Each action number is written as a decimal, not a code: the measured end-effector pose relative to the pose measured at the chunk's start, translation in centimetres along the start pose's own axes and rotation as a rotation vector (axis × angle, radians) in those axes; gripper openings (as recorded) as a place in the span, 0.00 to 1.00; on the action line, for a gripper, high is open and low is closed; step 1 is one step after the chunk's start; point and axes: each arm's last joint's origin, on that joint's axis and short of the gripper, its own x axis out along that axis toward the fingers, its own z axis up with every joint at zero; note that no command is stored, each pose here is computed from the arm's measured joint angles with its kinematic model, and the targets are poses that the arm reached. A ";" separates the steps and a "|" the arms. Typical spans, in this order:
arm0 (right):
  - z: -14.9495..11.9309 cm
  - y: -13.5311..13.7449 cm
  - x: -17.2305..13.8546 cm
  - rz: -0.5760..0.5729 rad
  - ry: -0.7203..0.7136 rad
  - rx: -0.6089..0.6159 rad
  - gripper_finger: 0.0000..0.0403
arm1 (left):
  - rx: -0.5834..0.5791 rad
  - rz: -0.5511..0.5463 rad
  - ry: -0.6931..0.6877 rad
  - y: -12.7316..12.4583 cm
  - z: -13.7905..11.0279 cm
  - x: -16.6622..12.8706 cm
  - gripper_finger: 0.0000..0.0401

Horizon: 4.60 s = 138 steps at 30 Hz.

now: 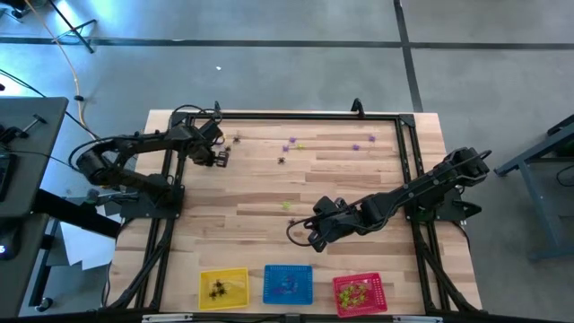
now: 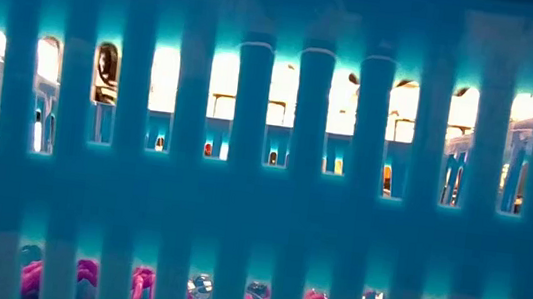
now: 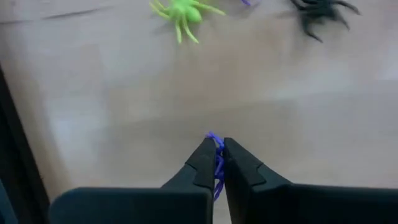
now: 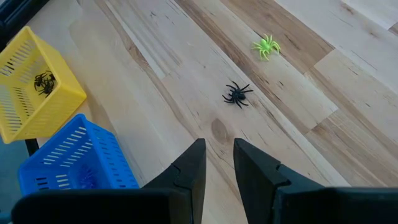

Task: Sort Halloween decoration
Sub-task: Put the violet spider toy into the blue bin, then put the green spider toy into the red bin

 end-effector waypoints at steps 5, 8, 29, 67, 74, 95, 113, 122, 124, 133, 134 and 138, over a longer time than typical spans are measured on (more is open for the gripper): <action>0.0 0.0 0.0 0.000 0.000 0.000 0.20 | 0.012 -0.125 -0.063 -0.9 -1.0 -2.4 0.00; 0.0 0.0 0.0 0.000 0.000 0.000 0.20 | 0.023 -0.241 -0.083 -2.4 -2.4 -3.9 0.00; 0.0 0.0 0.0 0.004 -0.003 0.002 0.20 | 0.388 -0.864 -0.144 -16.3 -19.8 -9.4 0.00; 0.0 0.0 0.0 0.004 -0.003 0.002 0.20 | 0.931 -0.801 -0.088 -26.5 -32.3 -11.5 0.34; 0.0 0.0 0.0 0.005 -0.003 0.002 0.20 | 0.926 -0.777 -0.148 -26.2 -31.8 -12.1 0.38; 0.0 0.0 0.0 0.004 -0.003 0.002 0.20 | 0.919 -0.284 -0.308 -23.7 -22.9 -9.5 0.36; 0.0 0.0 0.0 0.005 -0.003 0.002 0.20 | 0.806 -0.355 -0.416 -24.6 -12.0 -3.8 0.35; 0.0 0.0 0.0 0.005 -0.003 0.002 0.20 | 0.811 -0.382 -0.392 -24.6 -10.7 -3.5 0.38; 0.0 0.0 0.0 0.005 -0.003 0.002 0.20 | 0.821 -0.361 -0.376 -24.6 -10.8 -3.0 0.40; 0.0 0.0 0.0 0.005 -0.003 0.002 0.20 | 0.889 -0.334 -0.320 -25.4 -11.5 0.7 0.47; 0.0 0.0 0.0 0.004 -0.003 0.002 0.19 | 0.887 -0.339 -0.324 -25.5 -11.6 0.8 0.47; 0.0 0.0 0.0 0.005 -0.003 0.002 0.20 | 0.883 -0.332 -0.326 -25.8 -11.6 1.6 0.47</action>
